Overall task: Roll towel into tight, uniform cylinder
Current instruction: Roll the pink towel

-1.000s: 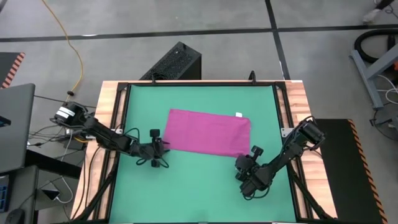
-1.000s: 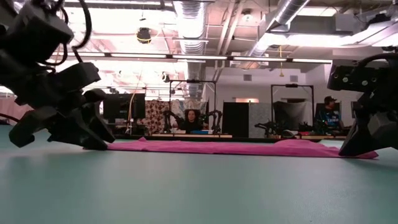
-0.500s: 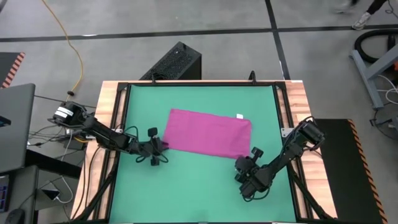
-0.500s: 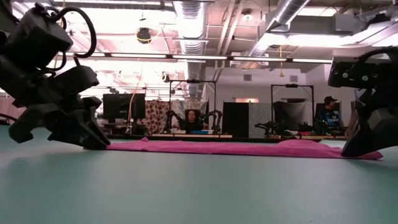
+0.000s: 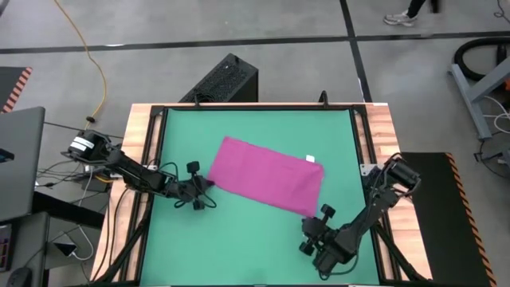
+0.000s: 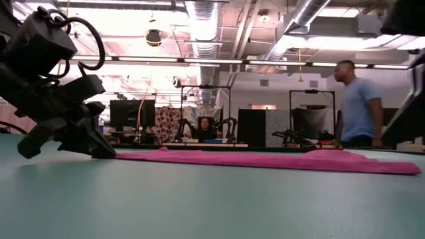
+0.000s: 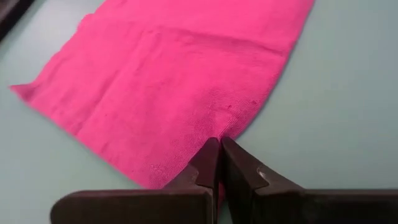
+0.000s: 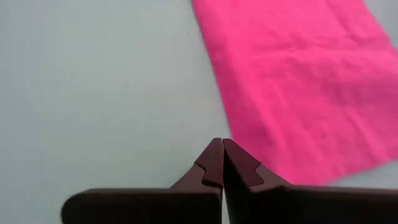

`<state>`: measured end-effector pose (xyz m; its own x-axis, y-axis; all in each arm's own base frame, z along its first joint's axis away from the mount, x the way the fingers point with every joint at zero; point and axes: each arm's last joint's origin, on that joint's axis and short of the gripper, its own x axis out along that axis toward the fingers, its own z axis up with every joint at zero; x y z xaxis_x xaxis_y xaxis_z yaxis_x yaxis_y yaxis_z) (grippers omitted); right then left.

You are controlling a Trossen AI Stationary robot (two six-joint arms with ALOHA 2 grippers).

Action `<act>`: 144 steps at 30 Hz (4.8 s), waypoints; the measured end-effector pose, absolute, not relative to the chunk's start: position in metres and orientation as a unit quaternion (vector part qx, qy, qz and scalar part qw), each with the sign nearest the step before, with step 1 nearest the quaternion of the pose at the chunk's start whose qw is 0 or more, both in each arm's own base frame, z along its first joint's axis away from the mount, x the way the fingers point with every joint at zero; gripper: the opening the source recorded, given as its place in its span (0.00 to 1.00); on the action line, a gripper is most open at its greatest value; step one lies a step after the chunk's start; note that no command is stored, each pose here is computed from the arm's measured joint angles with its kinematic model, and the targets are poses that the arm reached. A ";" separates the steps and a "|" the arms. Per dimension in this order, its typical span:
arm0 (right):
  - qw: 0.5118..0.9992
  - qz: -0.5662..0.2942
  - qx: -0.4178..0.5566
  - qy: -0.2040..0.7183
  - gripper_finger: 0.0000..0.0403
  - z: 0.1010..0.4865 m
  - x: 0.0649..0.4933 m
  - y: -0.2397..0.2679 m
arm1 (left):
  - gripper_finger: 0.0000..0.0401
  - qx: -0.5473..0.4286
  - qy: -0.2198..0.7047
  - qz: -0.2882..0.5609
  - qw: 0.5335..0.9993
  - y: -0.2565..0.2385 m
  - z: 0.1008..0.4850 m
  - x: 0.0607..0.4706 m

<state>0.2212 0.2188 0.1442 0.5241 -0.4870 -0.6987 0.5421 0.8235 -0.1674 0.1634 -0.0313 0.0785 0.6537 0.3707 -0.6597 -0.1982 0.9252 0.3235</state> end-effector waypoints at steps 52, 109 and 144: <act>0.715 -0.524 0.146 0.439 0.02 0.111 0.277 0.051 | 0.00 0.166 0.189 0.277 0.928 -0.029 0.158 0.181; 0.855 -0.353 0.121 0.360 0.02 0.130 0.258 0.211 | 0.30 -0.033 0.108 -0.002 0.994 -0.053 0.181 0.175; 0.854 -0.321 0.014 0.409 0.02 0.142 0.364 0.136 | 0.30 -0.057 0.153 -0.047 0.985 -0.096 0.158 0.171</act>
<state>0.3641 0.1358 0.1421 0.4598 -0.5370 -0.7073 0.5605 0.7933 -0.2379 0.1712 -0.0956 0.1580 0.9487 -0.1092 -0.2966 0.0742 0.9892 -0.1266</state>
